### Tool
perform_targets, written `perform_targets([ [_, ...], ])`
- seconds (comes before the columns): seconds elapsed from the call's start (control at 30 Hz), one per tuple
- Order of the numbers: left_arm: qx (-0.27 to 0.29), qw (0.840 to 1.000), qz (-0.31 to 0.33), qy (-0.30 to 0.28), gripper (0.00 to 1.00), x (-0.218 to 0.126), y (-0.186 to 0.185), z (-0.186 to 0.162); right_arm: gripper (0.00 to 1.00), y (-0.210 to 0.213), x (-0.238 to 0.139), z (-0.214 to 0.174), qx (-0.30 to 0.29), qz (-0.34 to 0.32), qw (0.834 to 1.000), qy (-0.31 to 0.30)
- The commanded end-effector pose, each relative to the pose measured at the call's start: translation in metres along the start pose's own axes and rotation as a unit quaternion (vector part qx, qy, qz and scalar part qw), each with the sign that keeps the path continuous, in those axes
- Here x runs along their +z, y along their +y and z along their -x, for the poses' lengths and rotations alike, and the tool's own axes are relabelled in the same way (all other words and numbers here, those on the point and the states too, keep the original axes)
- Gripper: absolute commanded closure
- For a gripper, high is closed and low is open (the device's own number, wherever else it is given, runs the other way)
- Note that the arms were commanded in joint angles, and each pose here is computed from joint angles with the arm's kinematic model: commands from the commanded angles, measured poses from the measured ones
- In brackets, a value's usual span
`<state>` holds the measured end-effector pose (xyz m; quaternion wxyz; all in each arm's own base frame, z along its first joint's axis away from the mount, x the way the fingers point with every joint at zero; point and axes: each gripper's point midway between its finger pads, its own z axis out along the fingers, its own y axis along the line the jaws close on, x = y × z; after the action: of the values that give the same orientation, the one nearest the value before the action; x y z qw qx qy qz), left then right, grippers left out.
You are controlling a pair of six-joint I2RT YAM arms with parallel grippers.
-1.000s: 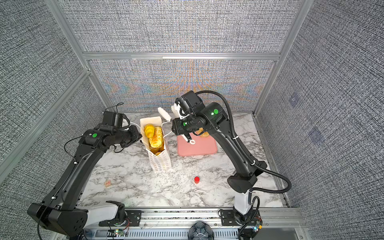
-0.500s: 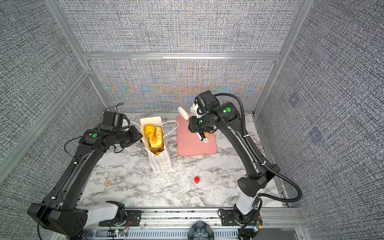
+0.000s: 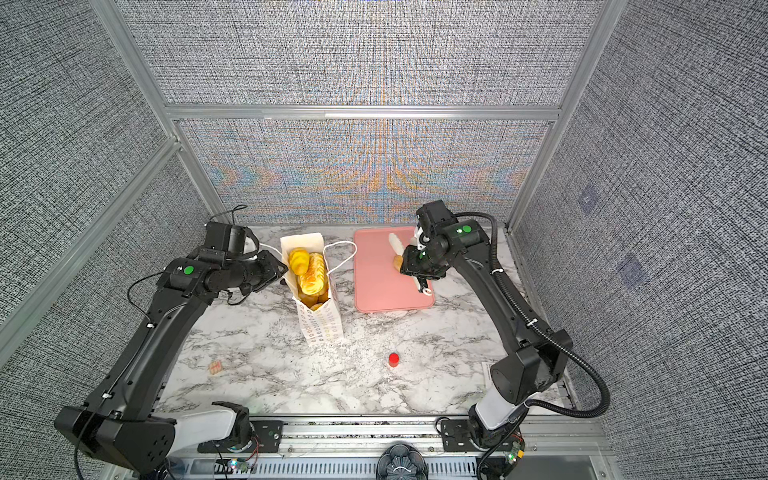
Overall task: Place the fake bread into the paper bag
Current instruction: 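Move the empty tongs back over the ring doughnut on the tray, then lower the tongs toward the ring doughnut on the pink tray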
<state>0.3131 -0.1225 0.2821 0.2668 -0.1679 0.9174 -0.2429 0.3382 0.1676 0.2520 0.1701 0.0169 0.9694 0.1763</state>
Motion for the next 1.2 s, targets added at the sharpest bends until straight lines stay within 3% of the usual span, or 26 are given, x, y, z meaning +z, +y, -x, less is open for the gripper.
perform_targets([
  [0.0,0.003,1.000,-0.006,0.001,0.59,-0.002,-0.003,0.001,0.51,-0.005,0.007,0.004,0.031,0.019,0.999,0.002],
  [0.17,0.002,1.000,-0.008,0.009,0.60,0.001,-0.004,-0.001,0.51,-0.029,0.029,0.001,0.088,0.029,0.995,0.025],
  [0.4,0.000,1.000,-0.006,0.011,0.71,0.002,-0.001,-0.004,0.50,-0.053,0.052,0.002,0.141,0.045,0.988,0.047],
  [0.73,-0.001,1.000,-0.007,0.012,0.84,0.003,-0.002,-0.003,0.50,-0.069,0.071,0.007,0.178,0.066,0.979,0.066],
  [1.17,0.000,1.000,-0.007,0.011,0.85,0.006,-0.005,0.001,0.49,-0.080,0.099,0.013,0.204,0.079,0.971,0.096],
])
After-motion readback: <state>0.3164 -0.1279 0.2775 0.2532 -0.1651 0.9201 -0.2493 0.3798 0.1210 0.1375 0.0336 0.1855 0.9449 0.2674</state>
